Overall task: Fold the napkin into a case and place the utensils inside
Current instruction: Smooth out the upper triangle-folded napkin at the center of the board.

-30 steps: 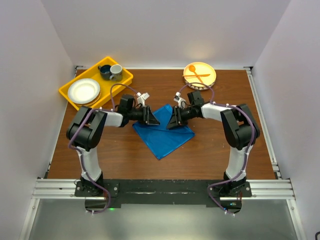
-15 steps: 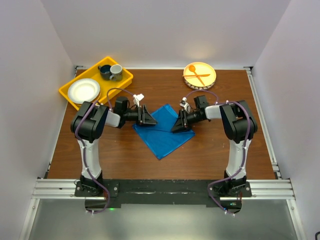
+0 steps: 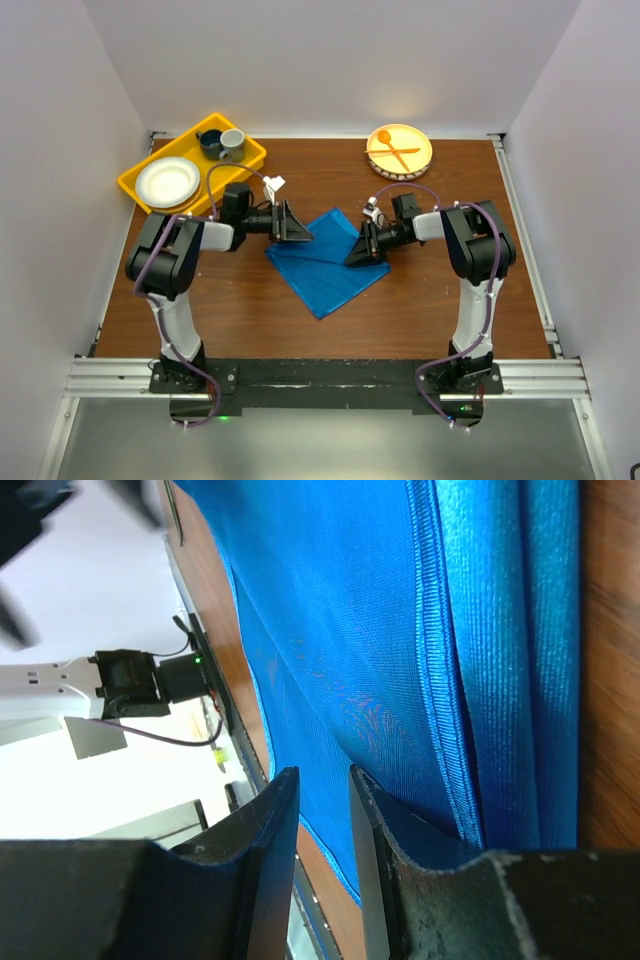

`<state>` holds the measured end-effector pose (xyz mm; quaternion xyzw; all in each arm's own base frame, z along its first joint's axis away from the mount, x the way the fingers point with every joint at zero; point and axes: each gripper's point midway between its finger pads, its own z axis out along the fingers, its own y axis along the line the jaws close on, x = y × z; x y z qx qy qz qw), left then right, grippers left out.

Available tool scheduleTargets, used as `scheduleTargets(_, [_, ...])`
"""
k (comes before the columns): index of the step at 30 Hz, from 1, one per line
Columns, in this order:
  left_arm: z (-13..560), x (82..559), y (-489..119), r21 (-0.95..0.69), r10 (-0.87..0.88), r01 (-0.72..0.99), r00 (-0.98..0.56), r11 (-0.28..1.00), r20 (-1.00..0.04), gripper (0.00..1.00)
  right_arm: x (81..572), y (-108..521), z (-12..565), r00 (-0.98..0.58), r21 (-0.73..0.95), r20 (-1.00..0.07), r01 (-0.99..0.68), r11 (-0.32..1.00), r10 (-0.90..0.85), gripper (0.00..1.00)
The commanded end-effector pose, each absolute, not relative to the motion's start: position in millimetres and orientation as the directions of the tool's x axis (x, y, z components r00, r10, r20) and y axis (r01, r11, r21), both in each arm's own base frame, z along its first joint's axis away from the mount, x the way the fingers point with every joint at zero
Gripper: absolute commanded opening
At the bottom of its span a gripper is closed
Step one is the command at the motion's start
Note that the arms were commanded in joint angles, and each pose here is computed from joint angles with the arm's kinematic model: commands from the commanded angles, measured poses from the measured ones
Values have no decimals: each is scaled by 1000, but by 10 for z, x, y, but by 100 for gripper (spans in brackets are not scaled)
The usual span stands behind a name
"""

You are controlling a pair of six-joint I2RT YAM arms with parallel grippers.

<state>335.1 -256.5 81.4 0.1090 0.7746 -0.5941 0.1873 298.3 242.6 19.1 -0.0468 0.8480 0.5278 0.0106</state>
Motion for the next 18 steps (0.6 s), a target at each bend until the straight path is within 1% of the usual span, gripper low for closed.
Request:
scheduleTargets(1, [1005, 3253, -2561, -847, -33, 453, -877, 278, -479, 72, 2943, 2268, -233, -999, 818, -32, -45, 574, -32, 33])
scheduleTargets(8, [631, 3248, -2448, -865, -58, 368, -910, 341, -410, 72, 2954, 2265, -243, -999, 815, -31, -42, 579, -29, 33])
scheduleTargets(10, [483, 3282, -2380, -869, -79, 325, -922, 373, -379, 72, 2949, 2256, -252, -999, 813, -29, -41, 581, -30, 33])
scheduleTargets(12, [371, 3360, -2279, -864, -104, 302, -923, 403, -371, 72, 2932, 2235, -284, -999, 809, -20, -33, 587, -29, 33])
scheduleTargets(13, [256, 3380, -2202, -866, -120, 260, -933, 426, -339, 71, 2935, 2227, -289, -999, 807, -20, -33, 590, -28, 33])
scheduleTargets(15, [101, 3417, -2106, -849, -127, 237, -935, 472, -331, 71, 2917, 2210, -329, -1000, 804, -8, -22, 594, -26, 33])
scheduleTargets(16, [24, 3400, -2073, -851, -131, 214, -942, 479, -310, 71, 2924, 2194, -339, -1000, 803, -5, -17, 596, -22, 33])
scheduleTargets(18, [-51, 3396, -2029, -843, -129, 206, -943, 496, -306, 70, 2895, 2179, -375, -1000, 800, 6, -9, 600, -23, 33])
